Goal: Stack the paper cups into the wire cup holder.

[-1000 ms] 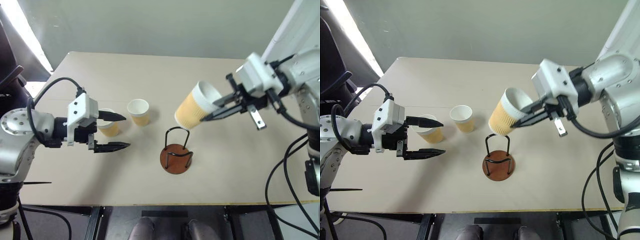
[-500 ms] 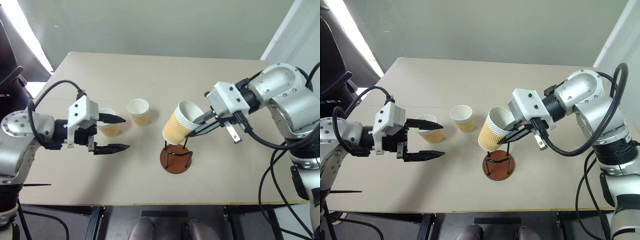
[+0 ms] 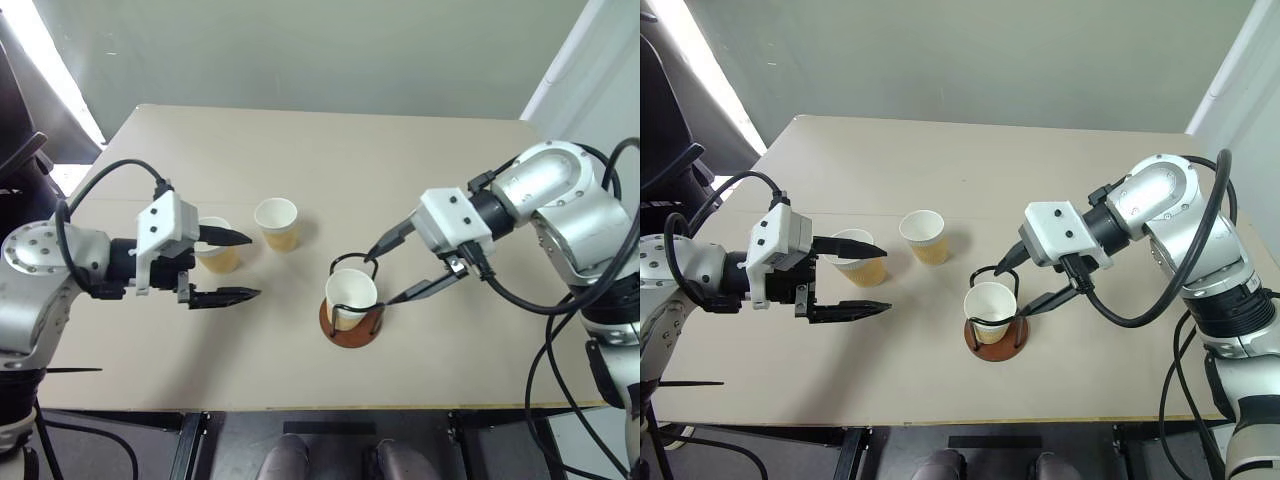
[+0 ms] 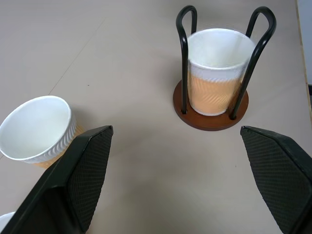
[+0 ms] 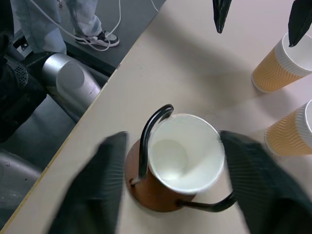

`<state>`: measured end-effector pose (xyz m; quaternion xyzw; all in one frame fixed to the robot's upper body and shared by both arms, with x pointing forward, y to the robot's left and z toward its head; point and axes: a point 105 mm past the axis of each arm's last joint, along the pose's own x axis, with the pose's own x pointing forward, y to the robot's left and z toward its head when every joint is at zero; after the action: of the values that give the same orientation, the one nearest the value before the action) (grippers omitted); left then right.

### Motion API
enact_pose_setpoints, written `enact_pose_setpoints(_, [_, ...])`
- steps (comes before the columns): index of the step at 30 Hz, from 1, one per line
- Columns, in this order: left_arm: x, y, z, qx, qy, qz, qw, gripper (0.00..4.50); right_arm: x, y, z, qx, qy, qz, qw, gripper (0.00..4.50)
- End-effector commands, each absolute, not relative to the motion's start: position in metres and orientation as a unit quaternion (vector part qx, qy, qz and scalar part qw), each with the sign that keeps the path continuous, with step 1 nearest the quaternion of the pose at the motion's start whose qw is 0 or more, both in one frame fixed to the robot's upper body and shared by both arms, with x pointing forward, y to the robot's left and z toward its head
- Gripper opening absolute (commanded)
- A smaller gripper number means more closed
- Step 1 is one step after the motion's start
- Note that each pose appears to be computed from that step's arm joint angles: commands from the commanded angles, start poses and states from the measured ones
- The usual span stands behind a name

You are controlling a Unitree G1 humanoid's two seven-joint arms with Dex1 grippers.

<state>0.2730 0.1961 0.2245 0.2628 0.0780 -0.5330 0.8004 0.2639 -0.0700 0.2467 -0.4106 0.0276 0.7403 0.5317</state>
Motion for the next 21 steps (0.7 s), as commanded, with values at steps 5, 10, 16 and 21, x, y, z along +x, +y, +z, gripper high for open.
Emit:
enact_pose_setpoints(5, [0.301, 0.240, 0.255, 0.375, 0.070, -0.412, 0.827, 4.50, 0.298, -0.106, 0.288, -0.312, 0.002, 0.676, 0.668, 4.43])
enact_pose_setpoints(10, [0.324, 0.242, 0.263, 0.407, 0.057, -0.389, 0.825, 4.50, 0.312, -0.154, 0.297, -0.238, -0.016, 0.626, 0.743, 4.43])
enact_pose_setpoints(16, [0.344, 0.212, 0.263, 0.438, 0.049, -0.454, 0.774, 4.50, 0.306, -0.158, 0.290, -0.240, -0.015, 0.610, 0.755, 4.43])
enact_pose_setpoints(21, [0.363, 0.199, 0.259, 0.466, 0.060, -0.490, 0.734, 4.50, 0.302, -0.153, 0.291, -0.237, -0.020, 0.609, 0.757, 4.43])
